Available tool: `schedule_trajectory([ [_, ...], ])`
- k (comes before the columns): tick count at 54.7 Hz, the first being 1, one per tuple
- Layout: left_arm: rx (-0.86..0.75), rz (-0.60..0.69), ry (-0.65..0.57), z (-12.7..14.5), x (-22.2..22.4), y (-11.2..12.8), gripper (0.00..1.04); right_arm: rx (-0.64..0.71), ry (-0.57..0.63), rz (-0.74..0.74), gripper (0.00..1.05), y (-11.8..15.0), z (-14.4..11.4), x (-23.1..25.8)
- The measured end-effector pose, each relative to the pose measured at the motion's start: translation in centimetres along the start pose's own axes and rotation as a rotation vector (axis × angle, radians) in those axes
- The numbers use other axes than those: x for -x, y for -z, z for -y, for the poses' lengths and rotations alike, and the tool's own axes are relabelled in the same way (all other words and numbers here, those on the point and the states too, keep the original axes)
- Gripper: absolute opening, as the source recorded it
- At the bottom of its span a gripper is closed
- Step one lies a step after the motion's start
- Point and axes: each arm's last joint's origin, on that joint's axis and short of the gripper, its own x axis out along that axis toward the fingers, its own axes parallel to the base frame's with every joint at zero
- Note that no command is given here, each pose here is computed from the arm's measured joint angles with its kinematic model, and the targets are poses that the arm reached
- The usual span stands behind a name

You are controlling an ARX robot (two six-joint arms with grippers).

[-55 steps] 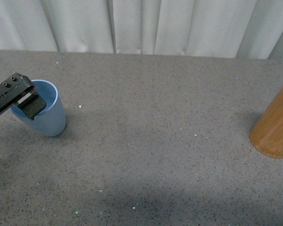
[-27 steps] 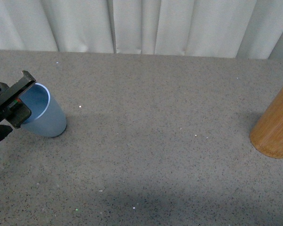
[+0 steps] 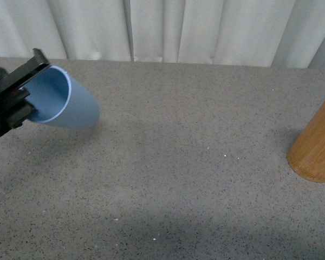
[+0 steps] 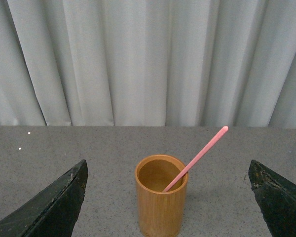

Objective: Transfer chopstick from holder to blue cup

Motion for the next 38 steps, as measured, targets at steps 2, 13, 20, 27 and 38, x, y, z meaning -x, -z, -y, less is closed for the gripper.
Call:
schedule_trajectory([
  [2,-0.044,-0.008,0.029,0.9,-0.1,-0.1,0.04,0.000,0.000,0.000,0.95,0.0,0.0,0.0],
  [13,-0.227,-0.086,0.142,4.9,-0.8,0.9,0.04,0.000,0.000,0.000,0.95,0.0,0.0,0.0],
  [20,-0.331,-0.154,0.197,6.4,-0.5,2.6,0.04,0.000,0.000,0.000,0.95,0.0,0.0,0.0],
  [27,-0.406,-0.195,0.232,7.2,-0.2,4.0,0.04,0.000,0.000,0.000,0.95,0.0,0.0,0.0],
  [38,-0.482,-0.237,0.241,7.2,0.0,5.8,0.04,0.000,0.000,0.000,0.95,0.0,0.0,0.0],
])
